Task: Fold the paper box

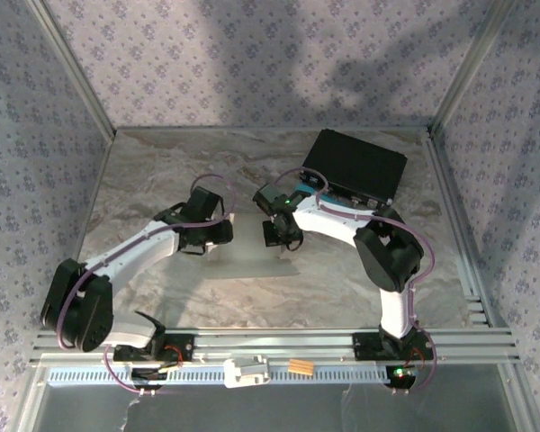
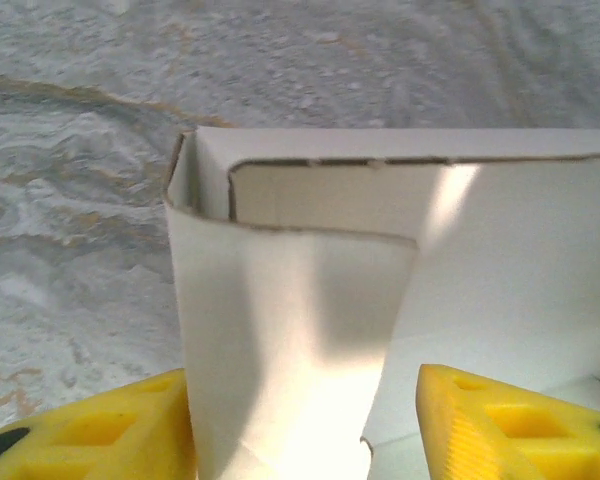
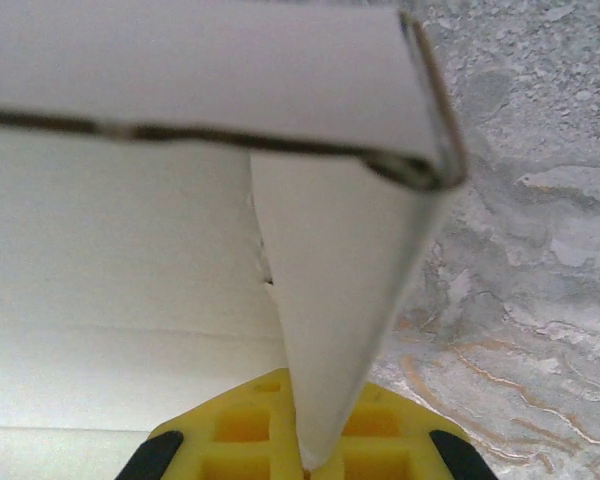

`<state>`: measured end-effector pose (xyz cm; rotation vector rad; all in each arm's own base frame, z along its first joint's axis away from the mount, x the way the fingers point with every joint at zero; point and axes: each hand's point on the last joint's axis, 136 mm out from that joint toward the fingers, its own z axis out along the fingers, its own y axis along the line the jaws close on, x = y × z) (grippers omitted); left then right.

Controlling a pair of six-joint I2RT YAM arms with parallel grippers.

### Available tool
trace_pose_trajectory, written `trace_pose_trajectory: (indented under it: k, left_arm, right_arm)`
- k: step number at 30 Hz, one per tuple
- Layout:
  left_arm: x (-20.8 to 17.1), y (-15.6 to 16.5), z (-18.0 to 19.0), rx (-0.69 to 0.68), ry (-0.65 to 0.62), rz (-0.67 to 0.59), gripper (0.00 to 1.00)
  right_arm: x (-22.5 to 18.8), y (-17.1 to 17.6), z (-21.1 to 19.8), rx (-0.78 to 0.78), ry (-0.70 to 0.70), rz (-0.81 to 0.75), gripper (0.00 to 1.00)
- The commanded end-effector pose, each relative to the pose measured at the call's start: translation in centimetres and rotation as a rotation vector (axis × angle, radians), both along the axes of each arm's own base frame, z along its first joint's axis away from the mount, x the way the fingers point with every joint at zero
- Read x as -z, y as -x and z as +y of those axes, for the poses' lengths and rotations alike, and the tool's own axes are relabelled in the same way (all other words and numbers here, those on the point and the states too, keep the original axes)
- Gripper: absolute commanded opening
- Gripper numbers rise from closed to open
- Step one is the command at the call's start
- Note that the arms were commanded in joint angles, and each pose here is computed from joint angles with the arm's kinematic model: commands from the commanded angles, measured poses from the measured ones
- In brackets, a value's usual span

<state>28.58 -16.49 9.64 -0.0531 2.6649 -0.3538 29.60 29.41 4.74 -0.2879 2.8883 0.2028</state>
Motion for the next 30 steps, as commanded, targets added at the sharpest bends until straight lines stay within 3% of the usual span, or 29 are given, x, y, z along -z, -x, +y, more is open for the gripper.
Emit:
trace_pose_trajectory:
  k: [1,2,3,7,10,15,20,22,26,30]
  left_arm:
    - [-1.3,1.5,-2.0,0.135,0.166,-0.001,0.64]
    - [-1.8,1.7,-1.7,0.13,0.196,-0.011,0.72]
    - [-2.4,1.8,-1.7,0.13,0.244,-0.023,0.73]
    - [-5.1,1.7,-1.6,0.131,0.448,-0.071,0.74]
    - [-6.1,1.9,-0.9,0.136,0.505,-0.071,0.72]
    - [-4.0,2.6,2.6,0.041,0.424,-0.031,0.57]
    - [-1.0,1.9,7.9,-0.187,0.271,0.02,0.41]
    - [-0.3,0.9,7.8,-0.215,0.351,0.058,0.4]
    - [1.4,-0.2,7.2,-0.194,0.367,0.11,0.41]
    - [0.8,-1.1,5.2,-0.11,0.477,0.06,0.41]
  right_arm:
    - [1.4,0.2,-1.1,0.005,0.058,0.042,0.0]
    - [1.4,0.2,-1.1,0.003,0.057,0.041,0.0]
    - [1.4,0.1,-1.1,0.002,0.057,0.044,0.0]
    - [1.5,-0.1,-1.5,0.003,0.059,0.049,0.0]
    - [1.6,-0.1,-1.7,0.005,0.059,0.053,0.0]
    - [1.5,-0.3,-1.9,0.003,0.047,0.055,0.0]
    - [1.6,-0.4,-1.8,-0.012,0.033,0.066,0.0]
    - [1.8,-0.3,-1.8,-0.02,0.031,0.072,0.0]
    - [2.1,-0.3,-1.7,-0.041,0.019,0.085,0.0]
    - [2.1,-0.6,-1.7,-0.046,0.014,0.088,0.0]
